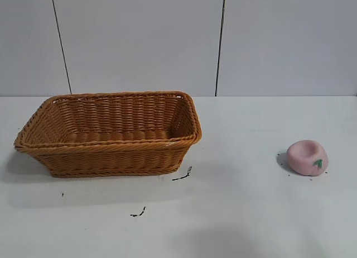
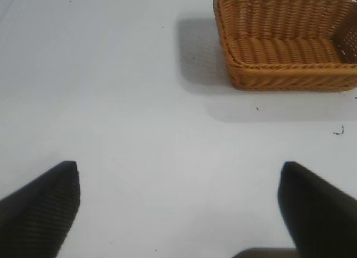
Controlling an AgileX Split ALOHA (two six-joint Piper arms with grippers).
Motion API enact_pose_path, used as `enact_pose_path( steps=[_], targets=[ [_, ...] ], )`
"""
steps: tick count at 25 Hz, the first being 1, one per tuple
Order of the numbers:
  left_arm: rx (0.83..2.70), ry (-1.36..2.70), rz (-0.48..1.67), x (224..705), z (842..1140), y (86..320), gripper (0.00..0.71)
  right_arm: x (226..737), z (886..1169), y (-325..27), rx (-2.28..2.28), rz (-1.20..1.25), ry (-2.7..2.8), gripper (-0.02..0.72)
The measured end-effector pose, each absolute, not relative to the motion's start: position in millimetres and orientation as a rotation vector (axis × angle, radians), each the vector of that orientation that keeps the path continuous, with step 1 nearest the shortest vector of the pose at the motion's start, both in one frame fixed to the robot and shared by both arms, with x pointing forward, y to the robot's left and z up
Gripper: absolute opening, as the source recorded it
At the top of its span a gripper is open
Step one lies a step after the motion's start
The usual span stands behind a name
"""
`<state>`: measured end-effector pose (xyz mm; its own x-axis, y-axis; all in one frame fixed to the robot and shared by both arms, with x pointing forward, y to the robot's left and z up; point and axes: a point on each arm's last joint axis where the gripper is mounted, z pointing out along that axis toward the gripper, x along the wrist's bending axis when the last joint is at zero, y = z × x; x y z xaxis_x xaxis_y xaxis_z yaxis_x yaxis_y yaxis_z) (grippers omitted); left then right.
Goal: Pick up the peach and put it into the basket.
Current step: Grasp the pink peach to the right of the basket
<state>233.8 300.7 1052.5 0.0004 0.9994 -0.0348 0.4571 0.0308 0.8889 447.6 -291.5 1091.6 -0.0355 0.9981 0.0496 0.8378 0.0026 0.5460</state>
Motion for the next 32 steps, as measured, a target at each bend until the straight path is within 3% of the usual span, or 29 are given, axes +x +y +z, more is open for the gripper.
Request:
enact_pose_path(
  steps=[4, 11, 18, 25, 32],
  targets=[
    [1.526, 1.558, 0.914, 233.8, 1052.5, 300.7, 0.693, 503.8, 1079.7, -290.9, 1.951, 0.552, 1.986, 0.632],
    [1.526, 1.558, 0.914, 233.8, 1052.5, 300.7, 0.693, 572.3, 1032.1, -289.5, 2.059, 0.396, 2.103, 0.632],
    [1.526, 1.558, 0.914, 233.8, 1052.5, 300.7, 0.693, 592.5, 984.3, -282.7, 2.108, 0.269, 2.202, 0.632],
    [1.526, 1.558, 0.914, 233.8, 1052.5, 300.7, 0.693, 607.2, 978.2, -269.9, 1.994, 0.348, 2.182, 0.633],
    [1.526, 1.558, 0.914, 233.8, 1052.5, 300.7, 0.693, 616.9, 954.5, -270.0, 1.997, 0.326, 2.187, 0.633]
  ],
)
